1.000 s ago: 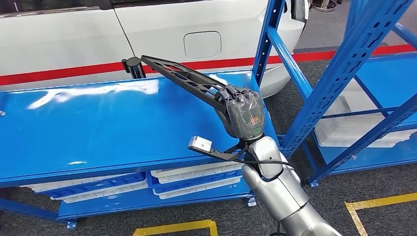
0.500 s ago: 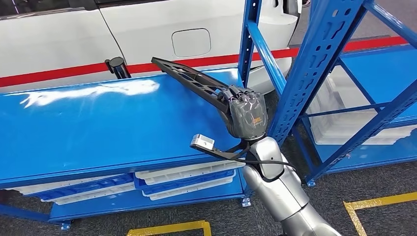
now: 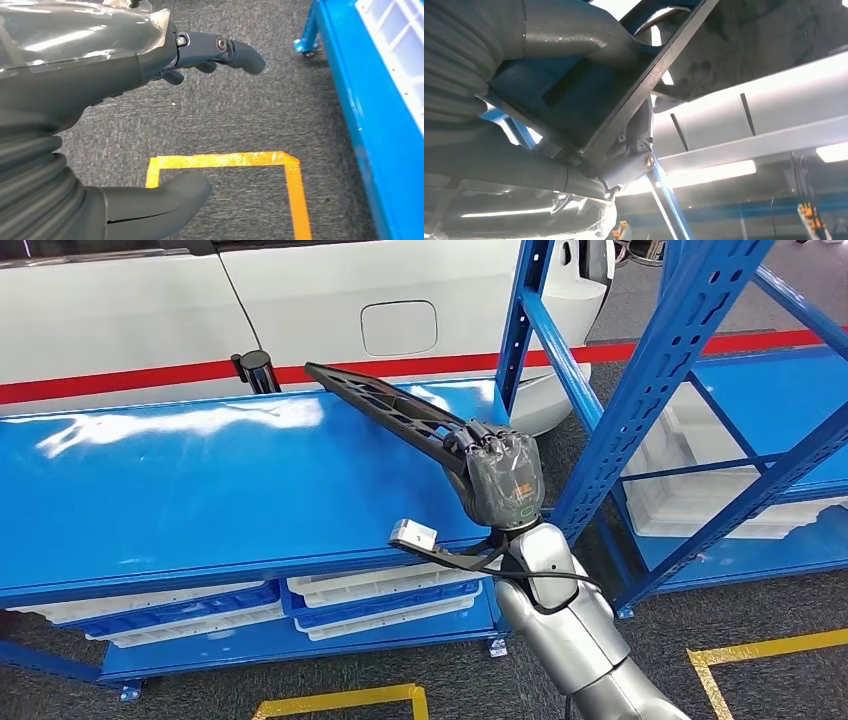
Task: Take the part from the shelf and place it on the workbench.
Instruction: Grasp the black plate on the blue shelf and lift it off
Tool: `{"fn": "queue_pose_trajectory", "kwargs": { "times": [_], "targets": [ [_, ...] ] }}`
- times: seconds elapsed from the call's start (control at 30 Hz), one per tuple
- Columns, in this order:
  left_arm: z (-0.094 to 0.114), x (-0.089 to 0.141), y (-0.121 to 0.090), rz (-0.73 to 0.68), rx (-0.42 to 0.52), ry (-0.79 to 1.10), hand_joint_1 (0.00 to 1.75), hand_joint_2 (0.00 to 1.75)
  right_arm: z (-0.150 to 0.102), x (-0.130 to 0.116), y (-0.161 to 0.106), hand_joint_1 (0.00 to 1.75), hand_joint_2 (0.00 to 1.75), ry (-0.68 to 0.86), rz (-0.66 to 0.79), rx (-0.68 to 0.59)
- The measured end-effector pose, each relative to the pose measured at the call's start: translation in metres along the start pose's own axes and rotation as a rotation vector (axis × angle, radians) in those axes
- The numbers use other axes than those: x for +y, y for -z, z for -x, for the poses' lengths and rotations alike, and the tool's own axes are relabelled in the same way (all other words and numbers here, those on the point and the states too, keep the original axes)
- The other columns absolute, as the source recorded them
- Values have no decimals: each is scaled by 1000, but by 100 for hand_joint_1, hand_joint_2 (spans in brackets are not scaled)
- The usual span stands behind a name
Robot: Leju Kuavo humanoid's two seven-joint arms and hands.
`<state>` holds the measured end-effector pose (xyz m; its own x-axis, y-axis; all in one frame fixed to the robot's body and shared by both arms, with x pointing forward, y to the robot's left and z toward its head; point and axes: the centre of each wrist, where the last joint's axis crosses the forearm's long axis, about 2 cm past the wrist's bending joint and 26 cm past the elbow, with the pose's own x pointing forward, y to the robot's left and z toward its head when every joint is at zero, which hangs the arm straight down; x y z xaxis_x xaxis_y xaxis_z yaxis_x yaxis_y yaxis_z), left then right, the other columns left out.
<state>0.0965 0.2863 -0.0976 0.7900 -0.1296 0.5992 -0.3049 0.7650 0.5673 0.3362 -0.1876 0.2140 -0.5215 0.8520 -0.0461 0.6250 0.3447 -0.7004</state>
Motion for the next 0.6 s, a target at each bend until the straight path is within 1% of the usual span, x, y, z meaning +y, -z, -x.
{"fn": "queue_pose_trajectory", "kwargs": {
  "times": [0.6],
  "targets": [
    [14,5,-5,-7,31,28,0,175,-1,8,-8,175,175,17,-15,17]
  ]
}}
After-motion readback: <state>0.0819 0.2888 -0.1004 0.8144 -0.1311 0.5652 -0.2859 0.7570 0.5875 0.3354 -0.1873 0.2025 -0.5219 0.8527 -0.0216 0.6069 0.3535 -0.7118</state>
